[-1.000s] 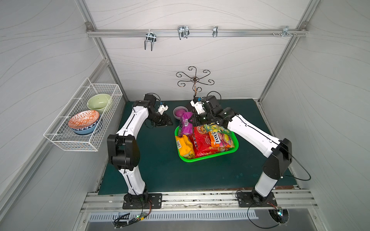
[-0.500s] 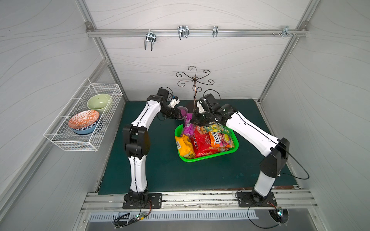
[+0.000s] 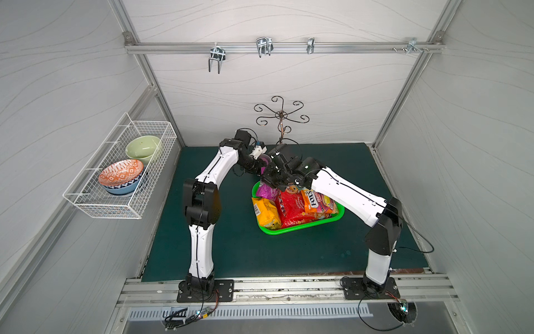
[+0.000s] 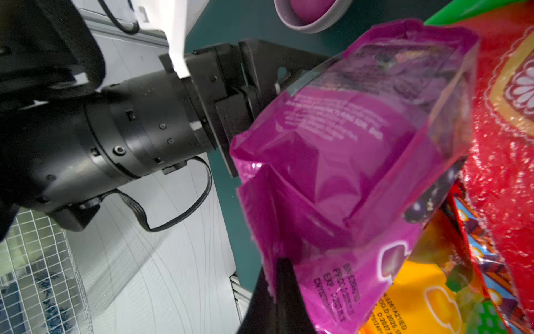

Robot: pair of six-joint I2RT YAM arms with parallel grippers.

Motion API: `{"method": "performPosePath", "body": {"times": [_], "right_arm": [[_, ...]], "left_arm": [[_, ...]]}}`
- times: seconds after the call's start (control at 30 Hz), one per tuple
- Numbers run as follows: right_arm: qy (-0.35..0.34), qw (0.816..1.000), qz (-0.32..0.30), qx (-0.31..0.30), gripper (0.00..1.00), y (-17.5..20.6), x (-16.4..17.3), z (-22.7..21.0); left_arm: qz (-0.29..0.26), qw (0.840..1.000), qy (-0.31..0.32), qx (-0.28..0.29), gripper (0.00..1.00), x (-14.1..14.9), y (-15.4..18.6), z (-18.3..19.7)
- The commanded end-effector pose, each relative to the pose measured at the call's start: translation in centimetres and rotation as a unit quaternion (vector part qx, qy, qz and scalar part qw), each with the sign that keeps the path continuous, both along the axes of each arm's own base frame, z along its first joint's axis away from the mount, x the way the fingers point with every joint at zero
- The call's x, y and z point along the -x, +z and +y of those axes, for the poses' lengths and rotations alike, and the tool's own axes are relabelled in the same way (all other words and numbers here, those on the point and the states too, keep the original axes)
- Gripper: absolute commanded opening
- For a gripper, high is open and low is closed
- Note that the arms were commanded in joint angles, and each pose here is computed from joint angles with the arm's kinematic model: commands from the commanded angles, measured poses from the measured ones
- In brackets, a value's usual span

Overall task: Put the candies in the basket
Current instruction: Place the candy in the basket.

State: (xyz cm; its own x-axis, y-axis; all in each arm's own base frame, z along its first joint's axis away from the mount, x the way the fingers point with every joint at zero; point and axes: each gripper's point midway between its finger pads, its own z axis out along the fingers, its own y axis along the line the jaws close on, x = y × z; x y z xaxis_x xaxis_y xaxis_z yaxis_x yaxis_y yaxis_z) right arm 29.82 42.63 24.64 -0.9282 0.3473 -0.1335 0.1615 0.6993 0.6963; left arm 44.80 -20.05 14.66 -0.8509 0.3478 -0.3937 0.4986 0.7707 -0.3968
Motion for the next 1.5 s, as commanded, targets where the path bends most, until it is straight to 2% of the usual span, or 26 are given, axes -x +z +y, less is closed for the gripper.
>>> {"method": "performPosePath", "body": {"times": [0.0, 0.13, 0.27, 0.37, 0.43, 0.63, 0.73, 0.87, 0.93, 1.07, 1.17, 1.3, 1.47], "right_arm": [[0.012, 0.997, 0.069, -0.028, 0.00, -2.0, 2.1, 3.0], [-0.005, 0.997, 0.067, -0.035, 0.00, -2.1, 1.7, 3.4], [-0.038, 0.998, 0.043, -0.024, 0.00, -2.5, 0.2, 1.6], [-0.015, 0.999, 0.028, -0.043, 0.00, -2.5, -0.8, 1.6], [0.040, 0.997, 0.008, -0.065, 0.00, -0.4, -1.0, 2.5], [0.070, 0.989, -0.123, -0.043, 0.00, 7.3, -1.7, 0.4], [0.083, 0.982, -0.163, -0.040, 0.00, 10.0, -1.7, -0.8], [0.112, 0.978, -0.162, -0.072, 0.00, 11.9, -1.1, -2.1], [0.135, 0.974, -0.144, -0.111, 0.00, 12.0, -0.8, -2.6], [0.138, 0.978, -0.100, -0.123, 0.00, 8.8, -0.8, -4.8], [0.150, 0.982, -0.055, -0.100, 0.00, 4.1, -0.8, -6.9], [0.153, 0.988, -0.026, -0.025, 0.00, -1.0, -1.5, -10.5], [0.188, 0.979, -0.045, 0.066, 0.00, -3.3, -3.2, -13.1]], "left_arm": [[-0.008, 0.999, -0.031, 0.005, 0.62, 0.0, 0.2, -1.4], [-0.018, 0.999, -0.036, -0.018, 0.63, -0.2, -0.1, -0.7], [-0.028, 0.998, -0.037, -0.038, 0.63, -0.4, -0.3, 0.2], [-0.026, 0.998, -0.032, -0.041, 0.63, -0.7, -0.4, 0.8], [-0.025, 0.999, -0.023, -0.037, 0.64, -1.0, 0.0, 1.2], [-0.046, 0.999, -0.007, -0.023, 0.66, -1.4, 2.9, 2.3], [-0.053, 0.999, -0.001, -0.012, 0.67, -1.3, 4.5, 2.4], [-0.065, 0.998, 0.012, 0.002, 0.67, -1.2, 6.2, 2.4], [-0.071, 0.997, 0.023, 0.010, 0.67, -1.4, 6.9, 2.3], [-0.062, 0.997, 0.032, 0.022, 0.67, -1.3, 6.5, 1.8], [-0.055, 0.998, 0.036, 0.012, 0.67, -1.5, 5.2, 1.7], [-0.045, 0.998, 0.041, 0.005, 0.67, -1.6, 3.9, 1.8], [-0.047, 0.998, 0.045, -0.002, 0.67, -1.9, 3.5, 2.1]]}}
